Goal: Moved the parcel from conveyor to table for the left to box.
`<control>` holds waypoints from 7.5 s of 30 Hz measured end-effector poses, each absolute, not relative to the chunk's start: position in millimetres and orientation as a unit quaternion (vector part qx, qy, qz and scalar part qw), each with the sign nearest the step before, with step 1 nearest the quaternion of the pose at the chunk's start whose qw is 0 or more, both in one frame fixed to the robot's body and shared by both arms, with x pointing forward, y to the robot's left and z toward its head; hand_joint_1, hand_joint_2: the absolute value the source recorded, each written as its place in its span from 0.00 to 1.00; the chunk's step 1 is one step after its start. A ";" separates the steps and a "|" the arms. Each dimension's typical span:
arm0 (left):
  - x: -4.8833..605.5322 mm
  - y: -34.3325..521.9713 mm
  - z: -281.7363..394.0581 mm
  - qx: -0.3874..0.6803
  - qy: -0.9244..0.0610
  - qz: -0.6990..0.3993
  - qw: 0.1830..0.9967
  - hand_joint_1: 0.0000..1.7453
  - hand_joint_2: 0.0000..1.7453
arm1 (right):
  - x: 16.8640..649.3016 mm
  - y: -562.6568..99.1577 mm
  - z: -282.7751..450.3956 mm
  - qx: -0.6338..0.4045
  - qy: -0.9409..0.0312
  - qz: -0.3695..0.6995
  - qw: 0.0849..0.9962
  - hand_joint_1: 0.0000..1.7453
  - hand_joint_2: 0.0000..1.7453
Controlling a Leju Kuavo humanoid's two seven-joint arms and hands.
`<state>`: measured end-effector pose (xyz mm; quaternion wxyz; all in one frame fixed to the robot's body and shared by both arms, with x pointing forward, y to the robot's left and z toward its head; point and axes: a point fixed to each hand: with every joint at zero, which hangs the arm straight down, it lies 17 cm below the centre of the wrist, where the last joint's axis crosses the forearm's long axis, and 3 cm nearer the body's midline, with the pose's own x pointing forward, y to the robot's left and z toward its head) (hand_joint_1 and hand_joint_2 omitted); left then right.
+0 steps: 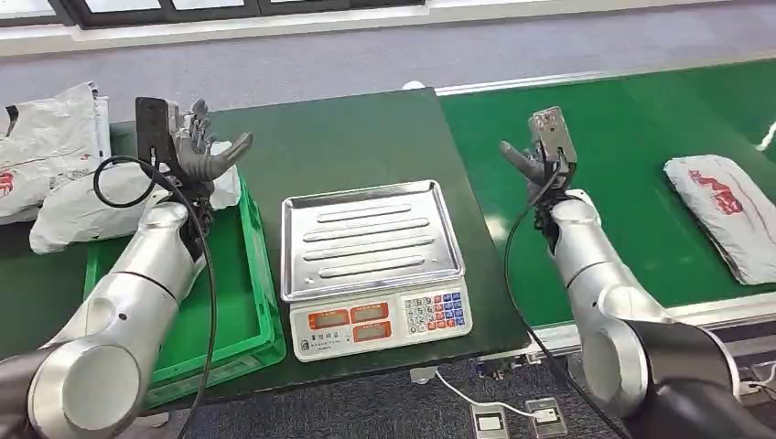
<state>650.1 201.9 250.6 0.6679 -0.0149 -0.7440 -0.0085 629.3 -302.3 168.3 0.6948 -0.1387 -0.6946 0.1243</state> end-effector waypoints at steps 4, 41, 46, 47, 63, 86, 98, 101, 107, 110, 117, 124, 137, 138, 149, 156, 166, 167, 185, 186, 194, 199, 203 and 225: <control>648.4 196.4 245.9 -0.019 -0.740 -0.009 0.672 0.00 1.00 | 630.6 -296.9 171.0 -0.136 -0.696 0.124 0.694 0.00 1.00; 638.4 196.8 216.2 -0.023 -0.729 -0.002 0.684 0.00 1.00 | 604.4 -422.4 122.8 -0.312 -0.589 0.152 0.730 0.00 1.00; 635.7 199.6 206.7 -0.021 -0.724 -0.001 0.689 0.00 1.00 | 593.3 -417.7 101.3 -0.303 -0.585 0.167 0.733 0.00 1.00; 635.3 200.0 205.3 -0.021 -0.723 -0.001 0.690 0.00 1.00 | 591.7 -417.6 98.3 -0.303 -0.583 0.168 0.735 0.00 1.00; 633.9 201.2 201.0 -0.020 -0.721 -0.001 0.692 0.00 1.00 | 586.4 -416.3 87.4 -0.300 -0.576 0.176 0.740 0.00 1.00; 631.9 201.0 195.2 -0.018 -0.719 0.003 0.695 0.00 1.00 | 586.3 -406.0 83.4 -0.289 -0.573 0.212 0.737 0.00 1.00; 631.2 198.8 195.6 -0.019 -0.721 -0.002 0.693 0.00 1.00 | 584.6 -410.0 76.5 -0.314 -0.540 0.248 0.740 0.00 1.00; 631.0 197.4 194.3 -0.018 -0.718 -0.006 0.696 0.00 1.00 | 584.6 -414.8 75.5 -0.342 -0.516 0.271 0.737 0.00 1.00; 630.3 191.3 192.1 -0.021 -0.713 -0.014 0.700 0.00 1.00 | 579.3 -439.8 71.0 -0.413 -0.429 0.324 0.735 0.00 1.00; 629.9 188.7 192.3 -0.022 -0.714 -0.018 0.700 0.00 1.00 | 579.9 -441.5 72.7 -0.420 -0.424 0.332 0.731 0.00 1.00; 628.1 187.2 187.1 -0.023 -0.710 -0.021 0.704 0.00 1.00 | 577.2 -442.1 68.2 -0.437 -0.398 0.366 0.719 0.00 1.00; 626.3 187.4 182.1 -0.022 -0.707 -0.021 0.707 0.00 1.00 | 573.7 -448.5 66.2 -0.460 -0.373 0.383 0.709 0.00 1.00; 622.2 188.4 170.8 -0.024 -0.700 -0.017 0.714 0.00 1.00 | 556.3 -462.9 48.7 -0.501 -0.268 0.460 0.682 0.00 1.00; 622.2 188.4 170.8 -0.024 -0.700 -0.017 0.714 0.00 1.00 | 556.2 -462.8 48.6 -0.501 -0.268 0.461 0.682 0.00 1.00; 619.4 195.4 161.8 -0.018 -0.696 -0.011 0.718 0.00 1.00 | 555.7 -460.7 47.0 -0.510 -0.278 0.463 0.669 0.00 1.00; 619.0 197.9 160.4 -0.018 -0.696 -0.007 0.718 0.00 1.00 | 556.4 -457.1 46.5 -0.510 -0.281 0.466 0.666 0.00 1.00; 617.0 196.9 156.6 -0.023 -0.694 -0.010 0.719 0.00 1.00 | 551.4 -436.4 32.5 -0.501 -0.349 0.453 0.650 0.00 1.00; 616.6 197.3 155.8 -0.022 -0.694 -0.010 0.719 0.00 1.00 | 549.5 -433.5 29.8 -0.500 -0.358 0.450 0.648 0.00 1.00; 648.6 236.5 219.7 0.019 -0.714 0.001 0.700 0.00 1.00 | 523.8 -432.9 -6.4 -0.478 -0.332 0.457 0.673 0.00 1.00; 653.7 240.8 231.5 0.022 -0.714 0.002 0.700 0.00 1.00 | 523.3 -432.6 -7.3 -0.477 -0.330 0.459 0.673 0.00 1.00; 670.6 268.9 284.4 0.047 -0.729 0.014 0.683 0.00 1.00 | 525.2 -430.2 -5.6 -0.478 -0.329 0.456 0.675 0.00 1.00; 671.2 275.6 286.9 0.051 -0.730 0.017 0.681 0.00 1.00 | 525.3 -435.0 -3.2 -0.488 -0.308 0.458 0.676 0.00 1.00; 670.6 276.0 284.6 0.048 -0.730 0.019 0.682 0.00 1.00 | 527.8 -434.4 -1.2 -0.485 -0.299 0.462 0.680 0.00 1.00; 666.7 272.7 268.9 0.057 -0.726 0.004 0.686 0.00 1.00 | 501.2 -438.1 -33.0 -0.463 -0.278 0.464 0.702 0.00 1.00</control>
